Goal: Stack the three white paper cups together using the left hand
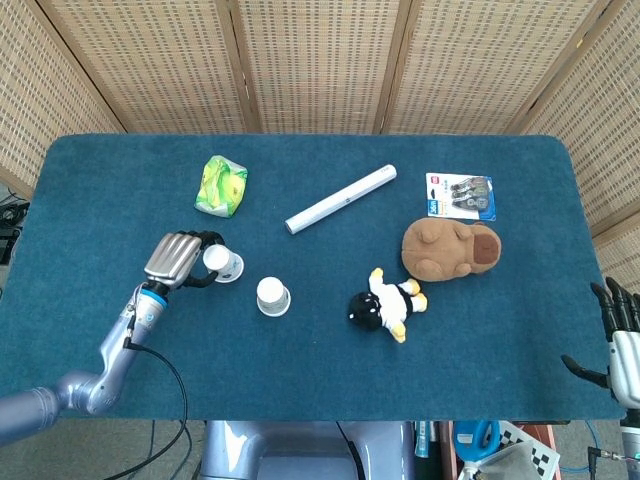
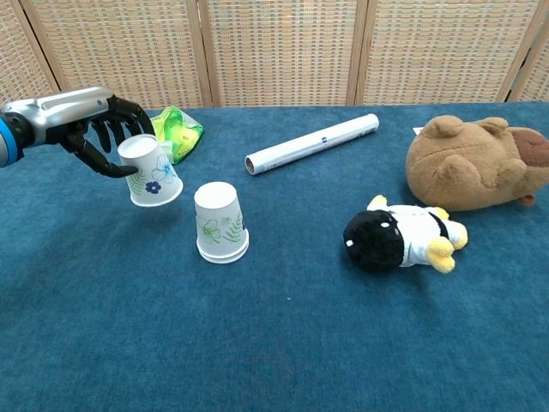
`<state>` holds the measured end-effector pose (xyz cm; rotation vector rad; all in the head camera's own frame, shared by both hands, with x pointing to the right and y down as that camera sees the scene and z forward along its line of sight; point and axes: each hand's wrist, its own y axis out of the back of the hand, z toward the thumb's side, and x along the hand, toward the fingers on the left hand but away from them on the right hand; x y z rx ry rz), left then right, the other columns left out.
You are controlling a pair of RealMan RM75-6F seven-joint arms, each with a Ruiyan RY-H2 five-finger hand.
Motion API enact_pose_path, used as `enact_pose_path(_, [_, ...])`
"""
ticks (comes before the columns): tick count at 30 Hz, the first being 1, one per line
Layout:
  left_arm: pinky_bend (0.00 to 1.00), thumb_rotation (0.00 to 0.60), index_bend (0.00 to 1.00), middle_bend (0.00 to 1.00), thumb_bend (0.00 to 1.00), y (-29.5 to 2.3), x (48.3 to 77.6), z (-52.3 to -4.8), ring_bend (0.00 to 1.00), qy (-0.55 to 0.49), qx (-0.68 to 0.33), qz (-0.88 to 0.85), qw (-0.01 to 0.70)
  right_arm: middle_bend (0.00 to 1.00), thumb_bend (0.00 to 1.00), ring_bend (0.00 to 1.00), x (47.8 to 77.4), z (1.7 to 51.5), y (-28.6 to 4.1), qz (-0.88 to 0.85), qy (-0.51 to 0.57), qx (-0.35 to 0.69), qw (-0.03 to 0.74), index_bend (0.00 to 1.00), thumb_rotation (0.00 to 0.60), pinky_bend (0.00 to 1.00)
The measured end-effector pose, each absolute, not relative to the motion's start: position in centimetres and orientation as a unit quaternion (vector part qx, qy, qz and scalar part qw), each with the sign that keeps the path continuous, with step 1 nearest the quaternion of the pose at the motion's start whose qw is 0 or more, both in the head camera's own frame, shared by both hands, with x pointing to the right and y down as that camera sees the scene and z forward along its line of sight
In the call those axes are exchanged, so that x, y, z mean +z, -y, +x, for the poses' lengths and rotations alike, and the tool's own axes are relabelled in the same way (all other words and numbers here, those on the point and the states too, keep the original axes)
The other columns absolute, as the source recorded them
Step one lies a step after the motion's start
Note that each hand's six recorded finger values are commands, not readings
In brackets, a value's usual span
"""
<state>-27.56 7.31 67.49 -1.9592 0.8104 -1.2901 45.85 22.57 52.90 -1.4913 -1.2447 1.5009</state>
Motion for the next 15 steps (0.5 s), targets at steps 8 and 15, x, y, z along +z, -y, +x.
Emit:
enact_pose_path(8, [0.39,0.600,0.35,0.42,0.32,-8.3,60.8,-24.9,0.39,-0.320,-0.435,-0.774,0.331,0.00,0.00,0.00,52.6,45.7,-22.6,-0.573,0.479,0.572,0.339,0.00,0.600,0.00])
enact_pose_path(15, [0.39,0.600,0.35,0.42,0.32,-9.0,58.9,-23.9,0.39,-0.309,-0.431,-0.774,0.347,0.00,0.00,0.00,52.6,45.8,-22.6,-0.572,0.480,0.573,0.338,0.00,0.600,0.00])
